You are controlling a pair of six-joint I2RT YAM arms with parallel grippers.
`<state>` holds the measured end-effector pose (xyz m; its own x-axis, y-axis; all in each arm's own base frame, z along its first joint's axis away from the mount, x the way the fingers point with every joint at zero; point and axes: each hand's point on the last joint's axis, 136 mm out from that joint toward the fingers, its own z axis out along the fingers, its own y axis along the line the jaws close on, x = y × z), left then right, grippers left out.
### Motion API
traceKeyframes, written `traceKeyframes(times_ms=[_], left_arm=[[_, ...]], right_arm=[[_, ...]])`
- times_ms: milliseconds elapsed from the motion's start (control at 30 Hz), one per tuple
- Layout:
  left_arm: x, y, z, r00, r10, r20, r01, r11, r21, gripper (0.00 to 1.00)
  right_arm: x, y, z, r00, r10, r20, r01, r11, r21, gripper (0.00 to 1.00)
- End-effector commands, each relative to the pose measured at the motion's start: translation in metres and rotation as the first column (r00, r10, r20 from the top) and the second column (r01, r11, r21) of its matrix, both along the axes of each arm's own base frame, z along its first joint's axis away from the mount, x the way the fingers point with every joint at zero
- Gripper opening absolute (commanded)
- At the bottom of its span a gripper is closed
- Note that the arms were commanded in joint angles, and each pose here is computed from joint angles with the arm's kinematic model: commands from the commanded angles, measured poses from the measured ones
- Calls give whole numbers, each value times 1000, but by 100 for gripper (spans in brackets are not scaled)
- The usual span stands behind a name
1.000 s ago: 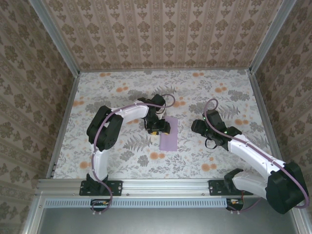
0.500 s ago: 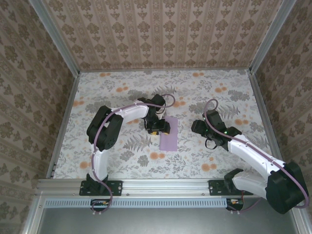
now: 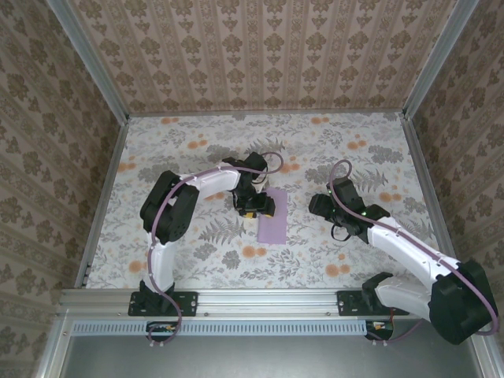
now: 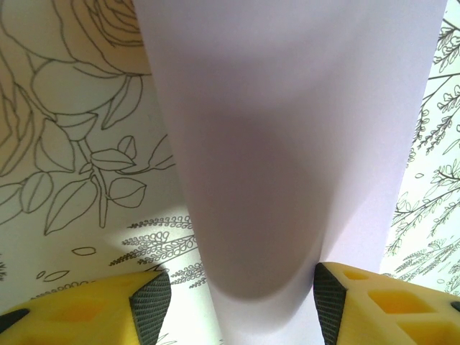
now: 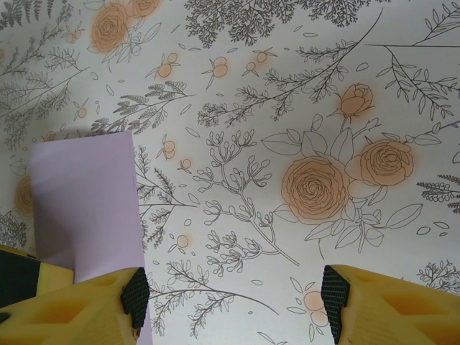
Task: Fold a paper plane with a square sheet of paper (fold left side to right side)
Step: First fold in half a square sheet of paper at the center of the table.
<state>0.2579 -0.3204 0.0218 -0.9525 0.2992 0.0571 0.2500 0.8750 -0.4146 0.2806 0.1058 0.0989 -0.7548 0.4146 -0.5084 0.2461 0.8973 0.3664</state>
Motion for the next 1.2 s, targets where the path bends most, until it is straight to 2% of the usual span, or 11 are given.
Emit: traceKeyframes(times_ms=[0, 667, 1000, 1167], left_arm=[[-33, -13, -54, 991, -92, -101, 92, 996, -4, 61], [-34, -13, -56, 989, -108, -102, 109, 994, 10, 61], [-34, -13, -56, 990, -101, -102, 103, 995, 15, 61], [-33, -12, -56, 991, -89, -101, 92, 996, 20, 61]], right_arm=[[0, 2, -3, 1000, 1, -12, -1, 1000, 16, 68], [2, 8, -4, 1000, 20, -17, -19, 999, 38, 66], [11, 57, -20, 986, 156, -63, -139, 966, 218, 35], [13, 68, -26, 981, 175, -86, -151, 962, 228, 32]])
